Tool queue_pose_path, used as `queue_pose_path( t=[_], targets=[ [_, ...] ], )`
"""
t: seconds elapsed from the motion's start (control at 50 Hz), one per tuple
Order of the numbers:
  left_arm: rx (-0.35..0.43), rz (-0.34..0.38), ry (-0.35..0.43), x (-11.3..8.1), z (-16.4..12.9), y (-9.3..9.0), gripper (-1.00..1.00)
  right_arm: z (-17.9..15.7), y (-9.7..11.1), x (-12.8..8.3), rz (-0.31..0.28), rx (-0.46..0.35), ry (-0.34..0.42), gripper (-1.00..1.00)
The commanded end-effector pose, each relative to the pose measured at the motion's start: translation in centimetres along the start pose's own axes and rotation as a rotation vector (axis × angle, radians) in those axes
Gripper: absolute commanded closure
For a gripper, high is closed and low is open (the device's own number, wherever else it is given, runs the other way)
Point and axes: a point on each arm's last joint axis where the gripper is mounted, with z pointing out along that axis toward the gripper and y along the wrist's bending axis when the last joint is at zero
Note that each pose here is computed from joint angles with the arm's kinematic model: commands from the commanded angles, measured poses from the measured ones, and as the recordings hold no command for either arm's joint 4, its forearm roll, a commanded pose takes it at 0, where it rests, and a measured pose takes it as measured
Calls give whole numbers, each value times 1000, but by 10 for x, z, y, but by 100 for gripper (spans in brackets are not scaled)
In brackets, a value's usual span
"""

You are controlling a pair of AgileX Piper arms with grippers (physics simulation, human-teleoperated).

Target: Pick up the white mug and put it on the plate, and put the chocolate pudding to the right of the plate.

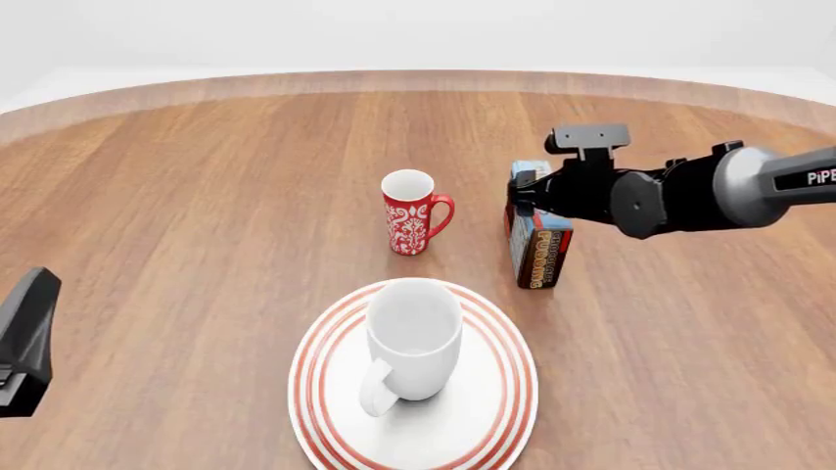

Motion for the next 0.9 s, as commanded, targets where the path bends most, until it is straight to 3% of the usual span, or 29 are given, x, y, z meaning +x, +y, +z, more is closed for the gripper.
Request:
queue_pose_path(
  t=[0.02,0.9],
  targets=[
    [0,0,0,0,0,0,-100,5,-3,9,-30,4,34,-100],
    [0,0,0,0,0,0,-100,13,-6,18,-12,12,69,-100]
  ],
)
